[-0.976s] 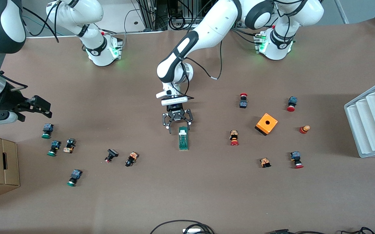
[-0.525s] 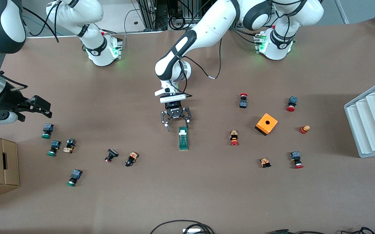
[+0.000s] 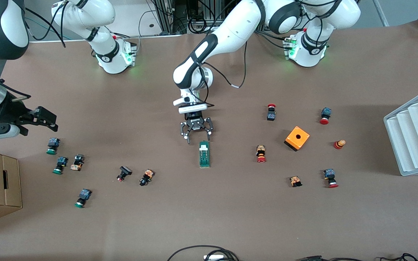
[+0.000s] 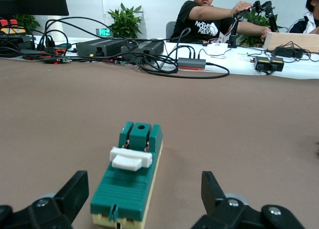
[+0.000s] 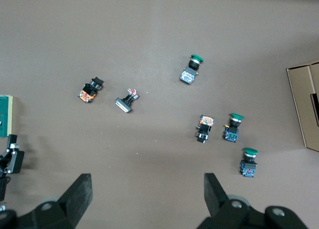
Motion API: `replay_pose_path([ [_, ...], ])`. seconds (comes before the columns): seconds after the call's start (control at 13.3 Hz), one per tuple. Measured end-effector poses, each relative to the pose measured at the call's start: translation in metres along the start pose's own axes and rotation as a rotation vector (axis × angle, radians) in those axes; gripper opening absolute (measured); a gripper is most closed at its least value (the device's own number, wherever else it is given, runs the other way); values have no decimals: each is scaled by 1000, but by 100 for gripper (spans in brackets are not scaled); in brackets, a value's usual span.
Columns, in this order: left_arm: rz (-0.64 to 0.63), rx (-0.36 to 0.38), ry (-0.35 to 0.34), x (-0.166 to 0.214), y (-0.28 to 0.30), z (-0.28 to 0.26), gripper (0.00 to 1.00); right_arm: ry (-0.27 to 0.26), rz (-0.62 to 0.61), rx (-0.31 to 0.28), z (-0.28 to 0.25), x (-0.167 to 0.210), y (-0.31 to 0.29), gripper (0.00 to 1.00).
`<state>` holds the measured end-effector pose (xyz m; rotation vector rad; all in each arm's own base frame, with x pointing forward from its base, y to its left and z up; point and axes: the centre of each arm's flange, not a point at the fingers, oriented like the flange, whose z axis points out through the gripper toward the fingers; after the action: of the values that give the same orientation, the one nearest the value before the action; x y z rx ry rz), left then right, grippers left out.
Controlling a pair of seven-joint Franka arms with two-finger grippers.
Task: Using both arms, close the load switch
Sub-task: 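Lower the left gripper toward the white handle of the switch, then reach the right gripper to the switch and grip its green base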
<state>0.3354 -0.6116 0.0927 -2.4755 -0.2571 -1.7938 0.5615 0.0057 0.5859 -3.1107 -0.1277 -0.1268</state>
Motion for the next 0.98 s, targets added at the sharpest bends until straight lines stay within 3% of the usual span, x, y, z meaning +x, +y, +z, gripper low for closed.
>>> replay_pose_path([
  [0.98, 20, 12, -1, -16, -15, 2, 100, 0, 1, 0, 0, 0, 0, 100],
])
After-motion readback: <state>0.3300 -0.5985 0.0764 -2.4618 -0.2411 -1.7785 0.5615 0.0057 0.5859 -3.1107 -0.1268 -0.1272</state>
